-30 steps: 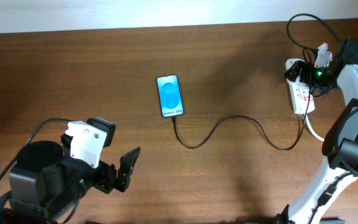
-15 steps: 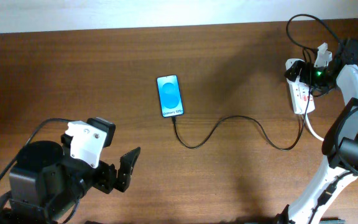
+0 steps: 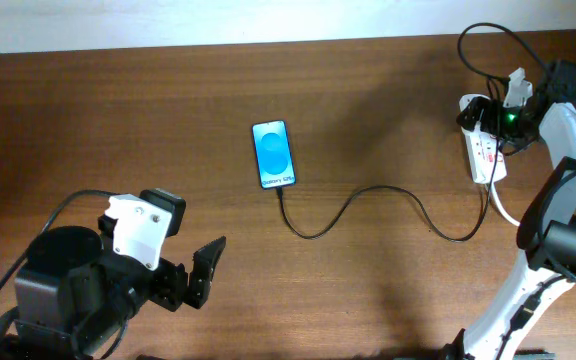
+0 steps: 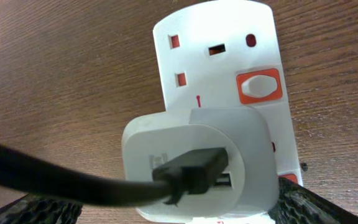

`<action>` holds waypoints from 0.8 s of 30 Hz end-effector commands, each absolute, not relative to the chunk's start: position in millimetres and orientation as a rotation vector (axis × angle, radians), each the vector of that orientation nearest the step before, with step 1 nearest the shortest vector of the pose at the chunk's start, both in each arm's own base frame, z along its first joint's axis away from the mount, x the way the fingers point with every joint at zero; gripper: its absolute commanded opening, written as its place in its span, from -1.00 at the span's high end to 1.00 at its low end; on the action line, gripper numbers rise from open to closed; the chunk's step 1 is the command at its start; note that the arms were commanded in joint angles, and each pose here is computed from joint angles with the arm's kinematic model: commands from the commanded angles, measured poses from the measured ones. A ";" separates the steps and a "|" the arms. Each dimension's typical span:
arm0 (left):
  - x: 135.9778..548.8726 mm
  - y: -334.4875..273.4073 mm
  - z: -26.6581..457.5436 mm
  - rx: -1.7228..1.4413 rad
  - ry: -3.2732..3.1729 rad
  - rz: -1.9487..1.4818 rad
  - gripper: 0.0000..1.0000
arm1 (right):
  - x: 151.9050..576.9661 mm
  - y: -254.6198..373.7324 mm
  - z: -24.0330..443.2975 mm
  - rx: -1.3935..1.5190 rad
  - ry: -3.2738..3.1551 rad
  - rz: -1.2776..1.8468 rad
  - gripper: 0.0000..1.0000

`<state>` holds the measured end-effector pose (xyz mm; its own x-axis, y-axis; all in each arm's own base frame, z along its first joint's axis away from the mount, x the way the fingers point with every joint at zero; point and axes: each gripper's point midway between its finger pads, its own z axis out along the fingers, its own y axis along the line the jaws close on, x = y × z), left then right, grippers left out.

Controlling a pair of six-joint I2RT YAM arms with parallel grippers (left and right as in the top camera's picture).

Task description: Plug charger to phone and switch on socket

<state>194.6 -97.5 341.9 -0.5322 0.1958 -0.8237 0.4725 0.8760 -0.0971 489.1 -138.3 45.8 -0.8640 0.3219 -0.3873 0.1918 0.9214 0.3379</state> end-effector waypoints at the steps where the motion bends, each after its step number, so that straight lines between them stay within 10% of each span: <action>1: 196.0 -95.8 338.9 0.491 2.139 -0.364 -0.98 | 493.8 -118.6 40.1 0.335 2.657 0.441 -0.97; 24: 196.0 -95.8 338.9 0.491 2.139 -0.364 -0.98 | 471.1 -100.8 30.8 0.422 2.763 0.467 -0.97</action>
